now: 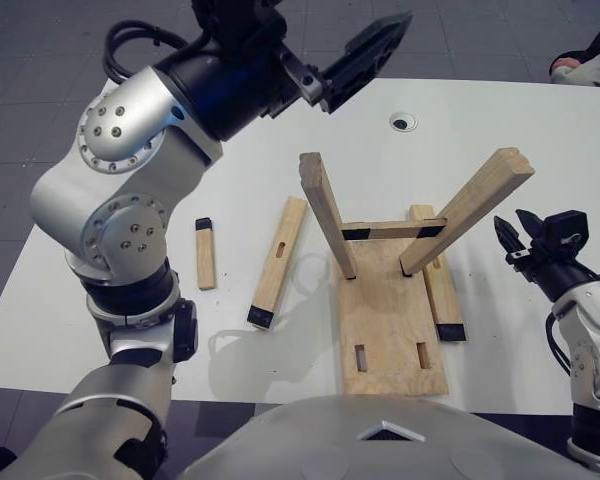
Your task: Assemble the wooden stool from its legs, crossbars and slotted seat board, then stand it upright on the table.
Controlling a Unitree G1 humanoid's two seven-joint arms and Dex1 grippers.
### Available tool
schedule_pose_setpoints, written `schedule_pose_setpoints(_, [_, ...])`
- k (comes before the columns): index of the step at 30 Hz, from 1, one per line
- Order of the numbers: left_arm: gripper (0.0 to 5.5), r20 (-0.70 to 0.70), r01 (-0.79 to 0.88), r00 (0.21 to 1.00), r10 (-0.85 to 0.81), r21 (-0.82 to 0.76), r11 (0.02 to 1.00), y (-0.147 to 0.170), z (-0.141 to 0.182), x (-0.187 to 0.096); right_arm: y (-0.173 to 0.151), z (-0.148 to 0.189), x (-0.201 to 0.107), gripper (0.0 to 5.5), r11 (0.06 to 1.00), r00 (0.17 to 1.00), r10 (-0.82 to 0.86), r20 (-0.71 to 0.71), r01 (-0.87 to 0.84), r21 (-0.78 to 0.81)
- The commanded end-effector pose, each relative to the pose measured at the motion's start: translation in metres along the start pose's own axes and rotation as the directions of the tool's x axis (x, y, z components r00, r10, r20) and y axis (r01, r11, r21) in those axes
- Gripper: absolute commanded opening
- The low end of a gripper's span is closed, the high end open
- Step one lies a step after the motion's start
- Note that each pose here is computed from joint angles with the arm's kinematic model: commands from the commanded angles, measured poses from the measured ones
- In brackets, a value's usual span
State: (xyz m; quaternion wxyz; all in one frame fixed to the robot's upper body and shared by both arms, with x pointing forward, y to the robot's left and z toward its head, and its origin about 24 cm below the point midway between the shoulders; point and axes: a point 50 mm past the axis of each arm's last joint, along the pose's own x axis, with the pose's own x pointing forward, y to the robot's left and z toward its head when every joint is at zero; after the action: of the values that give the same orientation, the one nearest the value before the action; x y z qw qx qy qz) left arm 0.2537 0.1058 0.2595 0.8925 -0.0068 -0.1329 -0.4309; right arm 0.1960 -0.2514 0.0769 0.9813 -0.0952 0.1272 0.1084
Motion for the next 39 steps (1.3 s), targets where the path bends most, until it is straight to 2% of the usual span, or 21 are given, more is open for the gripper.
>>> schedule_pose_setpoints(1, [5.11, 0.085, 0.005, 0.996, -0.005, -0.006, 1.000, -0.011, 0.017, 0.002, 0.001, 0.001, 0.003, 1.74, 1.000, 1.000, -0.004, 0.008, 0.004, 0.003])
schedule_pose_setpoints(4, [5.11, 0.024, 0.000, 1.000, 0.001, -0.012, 1.000, -0.014, 0.005, -0.002, 0.003, -0.001, 0.001, 1.74, 1.000, 1.000, -0.003, 0.003, 0.003, 0.003])
schedule_pose_setpoints(10, [5.11, -0.243, -0.018, 0.970, -0.013, -0.123, 0.992, -0.023, -0.061, -0.021, 0.002, 0.001, -0.001, 1.74, 1.000, 1.000, 0.000, 0.001, 0.000, -0.001])
schedule_pose_setpoints(16, [5.11, -0.251, -0.036, 0.968, -0.001, -0.140, 0.989, -0.021, -0.072, -0.024, 0.005, 0.001, -0.002, 1.74, 1.000, 1.000, 0.005, 0.004, -0.005, -0.001])
schedule_pose_setpoints(20, [5.11, -0.155, -0.050, 0.988, 0.026, -0.152, 0.987, -0.014, -0.063, -0.020, 0.007, 0.001, -0.001, 1.74, 1.000, 1.000, 0.016, 0.004, -0.016, -0.003])
schedule_pose_setpoints(25, [5.11, 0.170, -0.083, 0.980, 0.106, -0.134, 0.987, 0.010, -0.003, -0.007, 0.011, 0.002, -0.002, 1.74, 0.998, 0.998, 0.062, 0.008, -0.062, -0.013])
schedule_pose_setpoints(28, [5.11, 0.251, -0.125, 0.956, 0.153, -0.122, 0.985, 0.022, 0.017, -0.009, 0.014, 0.013, -0.005, 1.74, 0.992, 0.991, 0.125, 0.044, -0.124, -0.015])
schedule_pose_setpoints(33, [5.16, 0.285, -0.194, 0.935, 0.210, -0.086, 0.977, 0.031, 0.029, -0.029, 0.026, 0.039, -0.028, 2.60, 0.953, 0.951, 0.298, 0.081, -0.293, -0.072])
schedule_pose_setpoints(37, [5.16, 0.113, -0.345, 0.931, 0.348, -0.050, 0.937, 0.043, 0.007, -0.061, 0.037, 0.056, -0.052, 3.28, 0.882, 0.892, 0.450, 0.042, -0.436, -0.178])
schedule_pose_setpoints(39, [5.16, -0.008, -0.488, 0.873, 0.488, -0.009, 0.873, 0.053, -0.014, -0.082, 0.045, 0.063, -0.062, 3.61, 0.846, 0.864, 0.503, 0.019, -0.488, -0.215])
